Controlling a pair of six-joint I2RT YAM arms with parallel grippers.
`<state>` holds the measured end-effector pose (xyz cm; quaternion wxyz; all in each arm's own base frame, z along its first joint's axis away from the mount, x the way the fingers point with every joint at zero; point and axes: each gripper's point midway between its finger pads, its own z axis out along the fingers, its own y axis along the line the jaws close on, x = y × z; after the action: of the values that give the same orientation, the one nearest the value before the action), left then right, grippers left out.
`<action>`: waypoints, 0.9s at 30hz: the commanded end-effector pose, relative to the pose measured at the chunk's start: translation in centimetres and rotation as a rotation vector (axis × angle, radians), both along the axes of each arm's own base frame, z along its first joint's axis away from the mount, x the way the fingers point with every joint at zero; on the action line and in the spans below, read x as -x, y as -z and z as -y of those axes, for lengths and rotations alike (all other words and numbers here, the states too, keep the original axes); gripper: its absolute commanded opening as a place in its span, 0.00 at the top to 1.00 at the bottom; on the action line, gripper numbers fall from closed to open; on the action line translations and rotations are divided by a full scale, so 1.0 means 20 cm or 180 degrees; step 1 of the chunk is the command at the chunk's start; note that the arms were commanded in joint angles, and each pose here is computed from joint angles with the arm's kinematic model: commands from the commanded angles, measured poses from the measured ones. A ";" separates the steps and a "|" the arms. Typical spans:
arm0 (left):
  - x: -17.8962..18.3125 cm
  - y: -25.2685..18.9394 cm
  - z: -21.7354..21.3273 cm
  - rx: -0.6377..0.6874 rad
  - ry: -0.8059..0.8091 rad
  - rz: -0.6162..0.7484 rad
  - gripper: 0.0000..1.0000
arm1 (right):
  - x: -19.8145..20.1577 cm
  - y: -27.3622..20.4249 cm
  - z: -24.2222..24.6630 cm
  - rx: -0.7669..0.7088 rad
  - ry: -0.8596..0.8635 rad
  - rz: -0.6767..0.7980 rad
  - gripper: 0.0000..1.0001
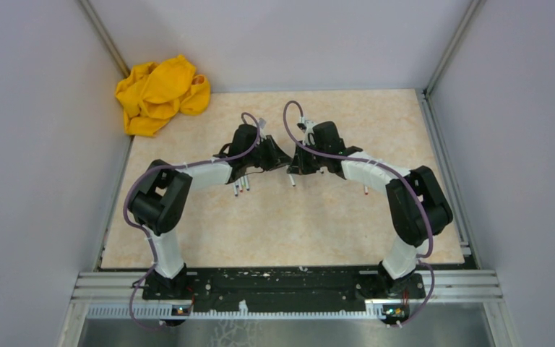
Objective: Open the pen caps
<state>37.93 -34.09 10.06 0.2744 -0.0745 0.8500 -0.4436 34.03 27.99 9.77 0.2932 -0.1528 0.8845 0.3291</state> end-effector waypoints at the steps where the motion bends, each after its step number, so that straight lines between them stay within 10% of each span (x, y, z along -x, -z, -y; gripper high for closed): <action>1: -0.03 -0.17 0.01 0.0197 -0.0015 0.0198 1.00 | -0.02 -0.06 -0.04 -0.0063 -0.0055 0.0158 0.94; 19: 0.01 -0.18 0.05 0.0418 0.0096 0.0085 1.00 | -0.06 -0.03 -0.08 -0.0128 -0.0028 0.0136 0.84; 27: -0.03 -0.14 0.02 0.0383 -0.0029 0.0062 1.00 | -0.04 0.02 -0.07 -0.0068 -0.0020 0.0080 1.00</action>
<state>38.15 -33.87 10.49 0.2655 -0.0884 0.8429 -0.4596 34.57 28.93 9.50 0.2976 -0.1519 0.8769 0.3454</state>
